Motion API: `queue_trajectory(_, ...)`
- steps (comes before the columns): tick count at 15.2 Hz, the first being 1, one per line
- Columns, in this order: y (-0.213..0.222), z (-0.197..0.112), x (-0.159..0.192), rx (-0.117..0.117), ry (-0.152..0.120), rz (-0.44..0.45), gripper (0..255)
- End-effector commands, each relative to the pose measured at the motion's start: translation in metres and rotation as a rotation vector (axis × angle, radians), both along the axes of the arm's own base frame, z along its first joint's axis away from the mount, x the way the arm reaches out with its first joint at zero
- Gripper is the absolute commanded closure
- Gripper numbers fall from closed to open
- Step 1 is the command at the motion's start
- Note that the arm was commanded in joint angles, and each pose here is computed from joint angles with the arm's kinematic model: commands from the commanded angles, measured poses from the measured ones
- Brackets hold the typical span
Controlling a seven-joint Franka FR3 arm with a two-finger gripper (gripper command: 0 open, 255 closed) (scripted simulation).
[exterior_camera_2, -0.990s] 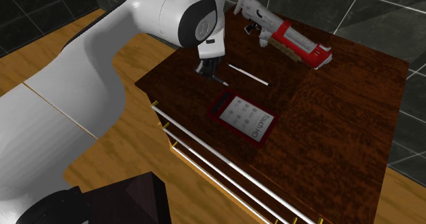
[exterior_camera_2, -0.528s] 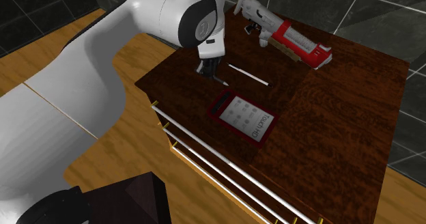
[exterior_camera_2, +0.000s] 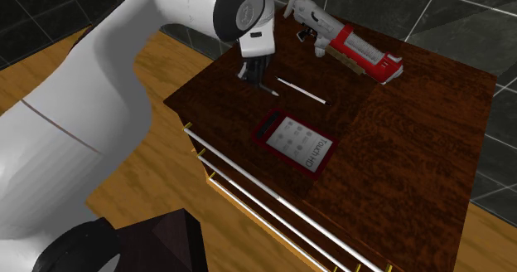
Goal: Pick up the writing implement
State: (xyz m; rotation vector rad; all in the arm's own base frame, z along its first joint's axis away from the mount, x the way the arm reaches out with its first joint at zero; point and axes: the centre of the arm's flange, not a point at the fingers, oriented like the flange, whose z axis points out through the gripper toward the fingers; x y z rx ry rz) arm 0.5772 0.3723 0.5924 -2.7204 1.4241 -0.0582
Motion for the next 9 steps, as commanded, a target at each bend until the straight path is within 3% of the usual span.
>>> queue_trajectory(1, 0.0, 0.011, -0.002, 0.0, 0.001, 0.0, 255)
queue_trajectory(9, 0.0, 0.044, -0.002, 0.0, 0.001, 0.0, 255)
